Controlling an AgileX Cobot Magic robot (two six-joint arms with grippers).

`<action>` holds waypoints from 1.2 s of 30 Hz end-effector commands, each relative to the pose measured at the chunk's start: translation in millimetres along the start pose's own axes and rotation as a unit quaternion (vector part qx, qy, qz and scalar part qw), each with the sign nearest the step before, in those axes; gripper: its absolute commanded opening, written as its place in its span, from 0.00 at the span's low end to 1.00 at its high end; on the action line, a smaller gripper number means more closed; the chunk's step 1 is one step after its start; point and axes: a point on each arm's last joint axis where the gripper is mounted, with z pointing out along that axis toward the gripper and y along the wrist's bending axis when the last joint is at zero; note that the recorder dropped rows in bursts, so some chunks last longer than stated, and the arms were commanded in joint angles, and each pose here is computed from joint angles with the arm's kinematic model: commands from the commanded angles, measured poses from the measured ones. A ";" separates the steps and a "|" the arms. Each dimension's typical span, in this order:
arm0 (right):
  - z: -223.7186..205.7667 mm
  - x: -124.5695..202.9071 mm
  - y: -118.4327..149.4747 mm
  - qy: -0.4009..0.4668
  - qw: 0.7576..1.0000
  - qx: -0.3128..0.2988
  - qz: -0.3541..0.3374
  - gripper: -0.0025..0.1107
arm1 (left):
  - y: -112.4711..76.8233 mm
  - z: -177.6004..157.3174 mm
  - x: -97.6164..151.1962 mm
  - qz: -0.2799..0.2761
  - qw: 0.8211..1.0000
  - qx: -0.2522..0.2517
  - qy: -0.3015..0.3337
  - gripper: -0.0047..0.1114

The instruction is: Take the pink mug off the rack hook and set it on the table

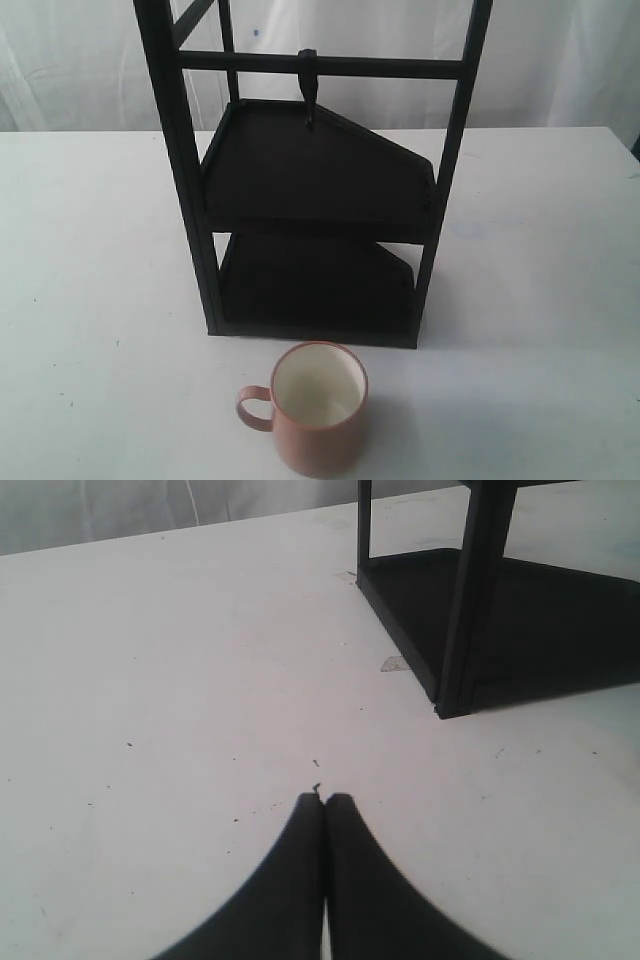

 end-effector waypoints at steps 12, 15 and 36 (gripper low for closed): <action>3.3 46.2 -12.3 0.009 0.996 0.087 0.018 0.02 | 0.0 0.0 0.8 0.000 1.000 0.000 0.000 0.04; 2.3 46.6 -11.8 0.008 0.996 0.086 0.018 0.02 | 0.0 0.0 0.8 0.000 1.000 0.000 0.000 0.04; 2.4 47.1 -11.2 0.010 0.996 0.083 0.033 0.02 | 0.0 0.0 0.8 0.000 1.000 0.000 0.000 0.04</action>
